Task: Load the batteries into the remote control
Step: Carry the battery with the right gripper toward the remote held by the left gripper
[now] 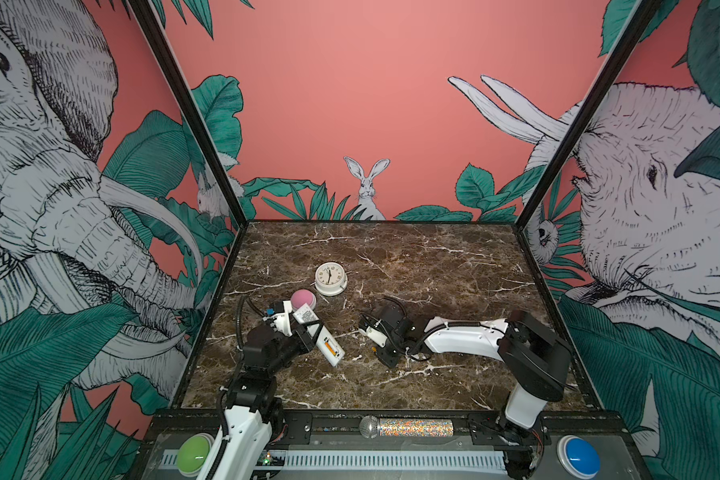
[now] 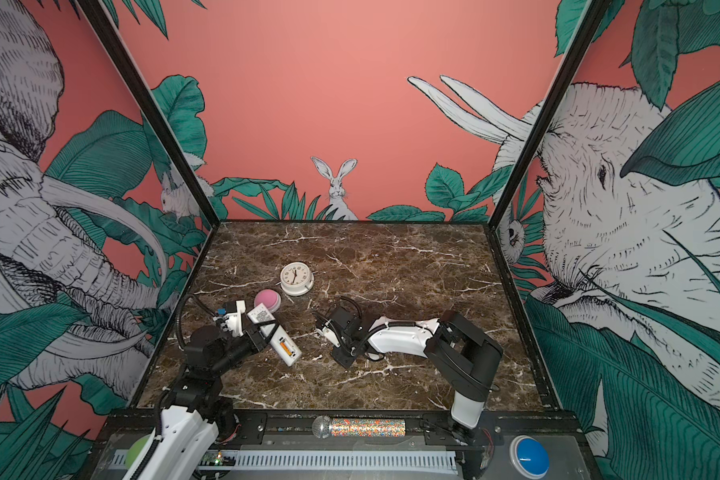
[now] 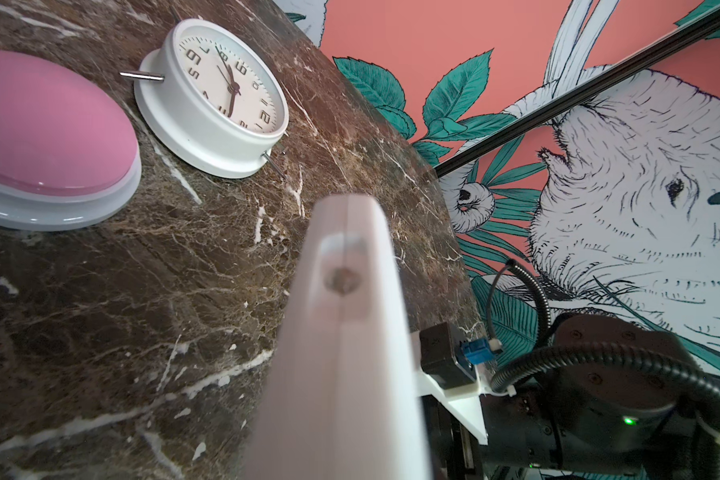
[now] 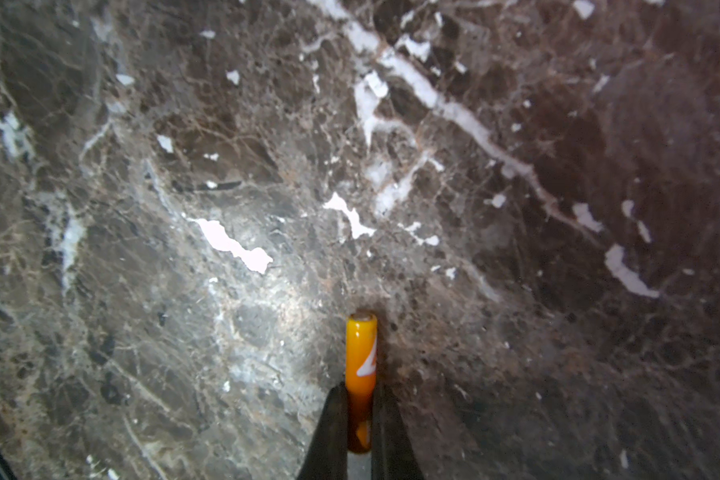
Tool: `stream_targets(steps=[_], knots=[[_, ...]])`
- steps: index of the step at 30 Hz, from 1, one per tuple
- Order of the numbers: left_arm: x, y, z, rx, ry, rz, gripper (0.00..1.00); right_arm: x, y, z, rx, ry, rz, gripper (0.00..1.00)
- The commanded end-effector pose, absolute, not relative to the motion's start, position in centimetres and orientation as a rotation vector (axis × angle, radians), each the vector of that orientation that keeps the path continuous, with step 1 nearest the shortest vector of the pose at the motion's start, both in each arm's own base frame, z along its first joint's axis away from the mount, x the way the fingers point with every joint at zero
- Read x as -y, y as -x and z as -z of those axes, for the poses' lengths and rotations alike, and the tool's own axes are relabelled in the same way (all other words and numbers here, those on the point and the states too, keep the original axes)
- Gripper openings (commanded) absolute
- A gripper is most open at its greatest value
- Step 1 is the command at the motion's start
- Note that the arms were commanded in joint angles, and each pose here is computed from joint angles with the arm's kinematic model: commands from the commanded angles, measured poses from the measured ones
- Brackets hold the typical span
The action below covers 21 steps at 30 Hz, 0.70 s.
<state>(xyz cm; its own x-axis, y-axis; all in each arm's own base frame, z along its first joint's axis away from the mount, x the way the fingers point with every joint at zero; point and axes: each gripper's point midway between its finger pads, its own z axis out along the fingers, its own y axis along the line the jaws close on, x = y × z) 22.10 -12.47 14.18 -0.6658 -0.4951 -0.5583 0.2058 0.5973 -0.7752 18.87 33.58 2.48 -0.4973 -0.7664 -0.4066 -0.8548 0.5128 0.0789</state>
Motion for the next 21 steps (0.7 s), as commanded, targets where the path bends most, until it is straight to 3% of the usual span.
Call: stream_targets(steps=[1, 21], knots=[[12.6, -22.2, -14.8, -1.985, 0.196, 1.123, 0.0, -33.1, -18.9, -3.5, -2.421, 1.327, -0.337, 0.0], [12.6, -22.1, -14.7, -1.975, 0.2, 1.132, 0.0, -32.3, -18.4, -2.2, -2.433, 1.372, -0.195, 0.18]])
